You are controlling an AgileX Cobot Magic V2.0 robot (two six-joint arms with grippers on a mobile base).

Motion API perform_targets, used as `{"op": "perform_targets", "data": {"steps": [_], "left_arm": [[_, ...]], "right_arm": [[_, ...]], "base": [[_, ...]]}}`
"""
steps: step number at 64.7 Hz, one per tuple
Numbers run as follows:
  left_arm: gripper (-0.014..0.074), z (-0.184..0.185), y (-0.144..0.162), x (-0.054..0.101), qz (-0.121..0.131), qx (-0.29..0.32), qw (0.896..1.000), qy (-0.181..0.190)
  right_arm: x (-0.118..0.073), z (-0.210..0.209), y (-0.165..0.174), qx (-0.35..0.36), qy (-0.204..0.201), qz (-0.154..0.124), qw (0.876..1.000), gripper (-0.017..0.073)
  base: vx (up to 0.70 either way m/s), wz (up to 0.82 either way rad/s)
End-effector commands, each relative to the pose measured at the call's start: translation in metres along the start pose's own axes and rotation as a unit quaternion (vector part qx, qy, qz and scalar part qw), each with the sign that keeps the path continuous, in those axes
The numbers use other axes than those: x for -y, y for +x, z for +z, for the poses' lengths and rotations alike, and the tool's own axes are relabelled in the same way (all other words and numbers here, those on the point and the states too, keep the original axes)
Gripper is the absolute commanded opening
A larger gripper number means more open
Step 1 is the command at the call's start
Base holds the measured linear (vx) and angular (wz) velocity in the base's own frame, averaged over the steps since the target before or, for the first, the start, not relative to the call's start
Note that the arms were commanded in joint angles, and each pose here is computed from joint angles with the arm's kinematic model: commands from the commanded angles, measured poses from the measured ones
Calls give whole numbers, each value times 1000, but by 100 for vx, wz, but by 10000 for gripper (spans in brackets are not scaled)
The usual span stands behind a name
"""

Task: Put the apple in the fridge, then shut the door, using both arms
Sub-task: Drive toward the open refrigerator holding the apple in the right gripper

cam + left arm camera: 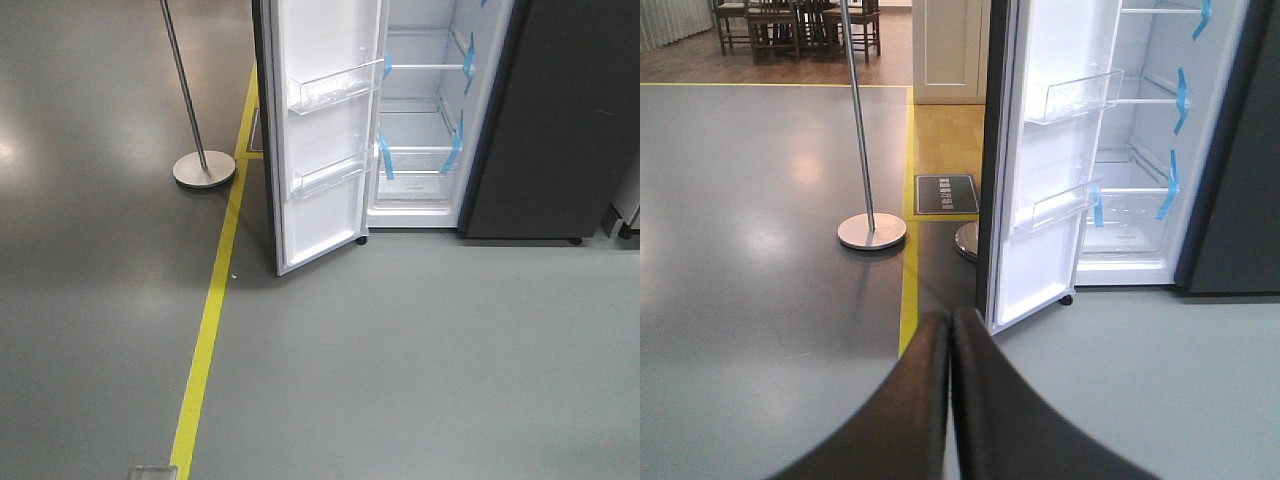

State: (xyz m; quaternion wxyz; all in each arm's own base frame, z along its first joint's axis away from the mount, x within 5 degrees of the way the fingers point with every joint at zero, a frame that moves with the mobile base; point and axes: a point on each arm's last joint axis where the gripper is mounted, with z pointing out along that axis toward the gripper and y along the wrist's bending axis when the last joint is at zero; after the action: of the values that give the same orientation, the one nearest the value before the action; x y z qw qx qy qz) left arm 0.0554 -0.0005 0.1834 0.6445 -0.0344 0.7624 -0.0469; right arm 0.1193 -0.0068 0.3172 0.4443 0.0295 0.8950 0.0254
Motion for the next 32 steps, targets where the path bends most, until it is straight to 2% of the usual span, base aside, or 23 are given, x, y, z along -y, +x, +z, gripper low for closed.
{"op": "perform_targets", "data": {"steps": [1,32], "left_arm": [[-6,1,0,1,-2,31,999,8],[-6,1,0,1,-2,31,999,8]], "right_arm": [[1,-6,-14,49,6,1,999,246],[1,-6,-14,49,6,1,999,246]], "base": [[18,-2],[16,-2]]}}
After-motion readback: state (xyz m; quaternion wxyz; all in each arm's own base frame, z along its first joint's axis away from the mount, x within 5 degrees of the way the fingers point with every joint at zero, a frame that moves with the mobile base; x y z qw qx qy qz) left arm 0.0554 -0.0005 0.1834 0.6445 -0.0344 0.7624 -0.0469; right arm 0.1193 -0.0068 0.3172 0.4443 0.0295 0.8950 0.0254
